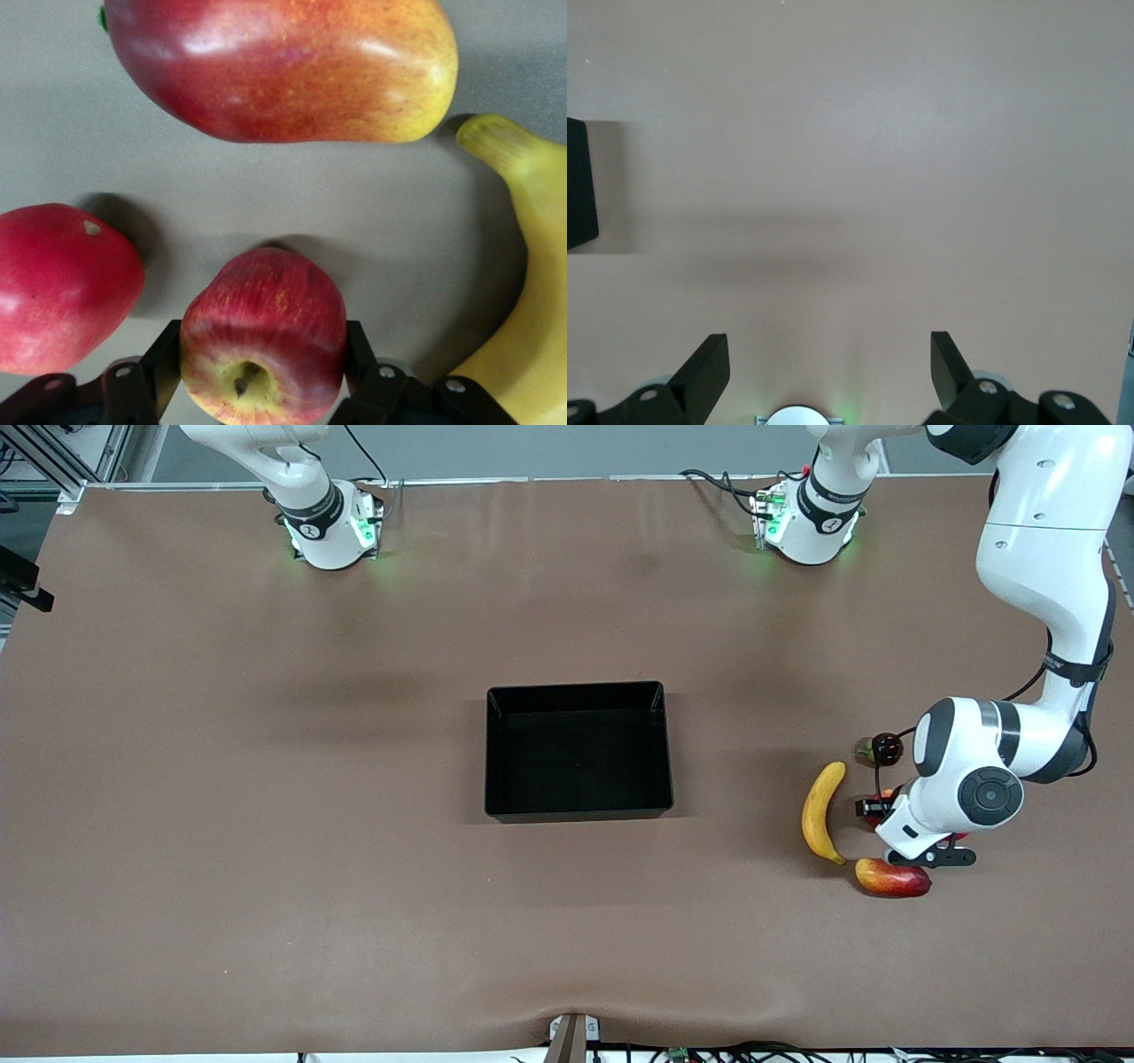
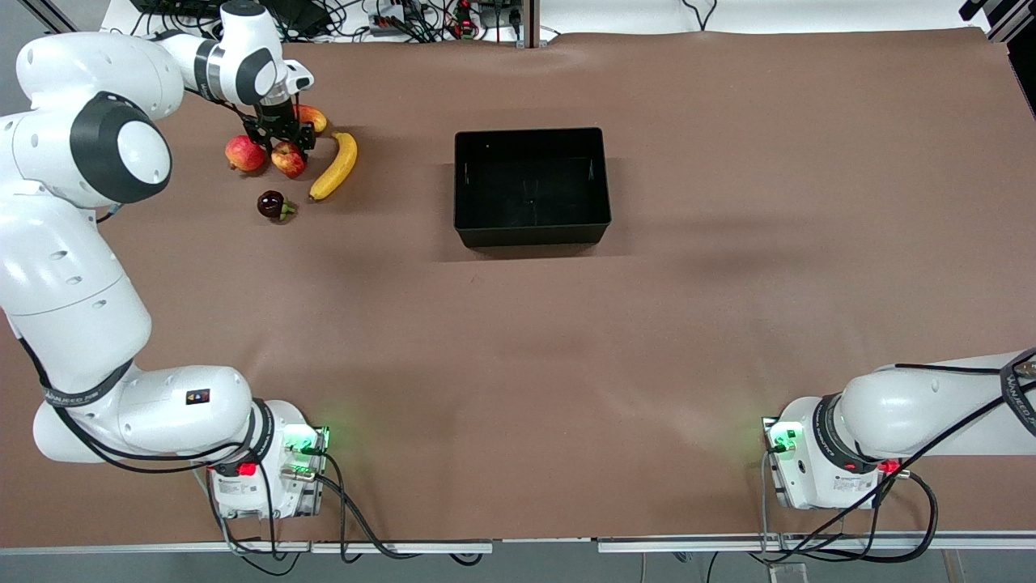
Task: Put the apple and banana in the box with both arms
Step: 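Lift the red apple and carry it toward the box with the left gripper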
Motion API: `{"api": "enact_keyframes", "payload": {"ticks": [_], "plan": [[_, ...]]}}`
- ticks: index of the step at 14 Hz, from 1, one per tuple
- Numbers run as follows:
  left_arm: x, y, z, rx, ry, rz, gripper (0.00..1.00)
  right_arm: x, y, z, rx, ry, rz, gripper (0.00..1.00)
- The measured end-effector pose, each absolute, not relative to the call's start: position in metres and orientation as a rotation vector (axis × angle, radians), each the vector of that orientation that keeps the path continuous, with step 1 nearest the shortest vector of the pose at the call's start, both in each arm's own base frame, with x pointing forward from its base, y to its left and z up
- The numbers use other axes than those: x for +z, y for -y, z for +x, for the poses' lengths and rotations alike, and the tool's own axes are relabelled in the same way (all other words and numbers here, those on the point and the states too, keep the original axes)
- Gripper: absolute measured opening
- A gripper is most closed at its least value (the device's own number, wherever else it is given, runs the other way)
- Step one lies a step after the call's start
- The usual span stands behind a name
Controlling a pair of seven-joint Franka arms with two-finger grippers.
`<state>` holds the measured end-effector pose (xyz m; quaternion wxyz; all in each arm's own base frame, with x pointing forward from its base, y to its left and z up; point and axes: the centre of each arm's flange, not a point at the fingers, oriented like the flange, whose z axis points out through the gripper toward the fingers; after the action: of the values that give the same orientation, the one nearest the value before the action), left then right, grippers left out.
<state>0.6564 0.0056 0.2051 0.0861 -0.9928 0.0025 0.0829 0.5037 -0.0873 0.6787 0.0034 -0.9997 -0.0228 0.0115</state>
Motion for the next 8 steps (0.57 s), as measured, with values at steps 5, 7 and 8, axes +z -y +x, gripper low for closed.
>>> {"api": "enact_keyframes", "payload": {"ticks": [5, 7, 8], "plan": [[0.235, 0.018, 0.664, 0.216, -0.021, -2.981, 0.75, 0.679, 0.084, 0.505, 0.025, 0.075, -3.084, 1.00], [0.287, 0.046, 0.661, 0.239, -0.017, -2.996, 0.75, 0.679, 0.085, 0.505, 0.032, 0.075, -3.083, 1.00], [0.317, 0.064, 0.656, 0.236, -0.001, -3.008, 0.75, 0.679, 0.085, 0.505, 0.033, 0.075, -3.086, 1.00]]}}
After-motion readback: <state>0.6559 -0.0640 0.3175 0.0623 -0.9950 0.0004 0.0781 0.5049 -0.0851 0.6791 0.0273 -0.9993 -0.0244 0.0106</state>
